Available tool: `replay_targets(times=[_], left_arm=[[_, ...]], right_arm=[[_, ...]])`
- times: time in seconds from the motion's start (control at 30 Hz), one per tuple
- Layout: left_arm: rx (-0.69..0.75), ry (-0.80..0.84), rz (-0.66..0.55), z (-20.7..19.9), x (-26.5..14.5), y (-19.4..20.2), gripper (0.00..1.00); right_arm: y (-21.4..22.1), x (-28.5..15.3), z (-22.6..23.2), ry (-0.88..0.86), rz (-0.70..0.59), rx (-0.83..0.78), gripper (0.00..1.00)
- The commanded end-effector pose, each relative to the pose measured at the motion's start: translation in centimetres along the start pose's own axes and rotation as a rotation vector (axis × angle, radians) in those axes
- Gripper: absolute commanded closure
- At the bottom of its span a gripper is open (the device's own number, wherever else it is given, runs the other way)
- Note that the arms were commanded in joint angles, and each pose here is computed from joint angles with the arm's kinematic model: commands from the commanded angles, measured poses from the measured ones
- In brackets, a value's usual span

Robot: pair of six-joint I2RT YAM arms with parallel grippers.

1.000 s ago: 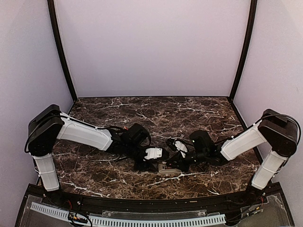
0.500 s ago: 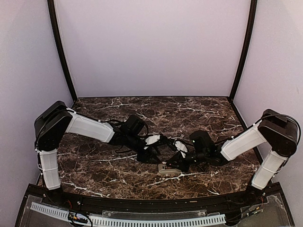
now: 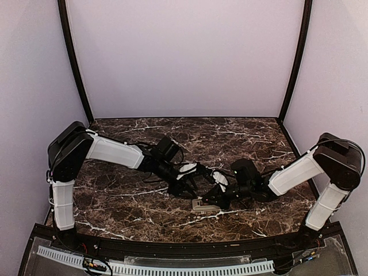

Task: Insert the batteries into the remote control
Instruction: Pass from the right arm to the left

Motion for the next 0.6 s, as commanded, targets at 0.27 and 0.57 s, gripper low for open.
replay_targets(times=[0.27,0.57], left_arm=[[0.058,0.037,0.014,-0.5,0.2,2.7,0.59],[0.176,0.038,-0.159,-0.9,-0.1,0.4,0.58]], right_arm=[[5.2,0.0,1.1,-0.037,0.179,0.069,0.92],[5.1,-0.2,1.0,-0.023,0.171,0.073,0.92]])
Point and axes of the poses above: each gripper's point midway between its finger pads, its own x axis out along the fingers, its own z axis along the line the jaws close on, y = z × x, the point moved 3 cm from there along -x, back along the fingers, and after that the axes turned 1 degree about x, right-handed, at the moved point
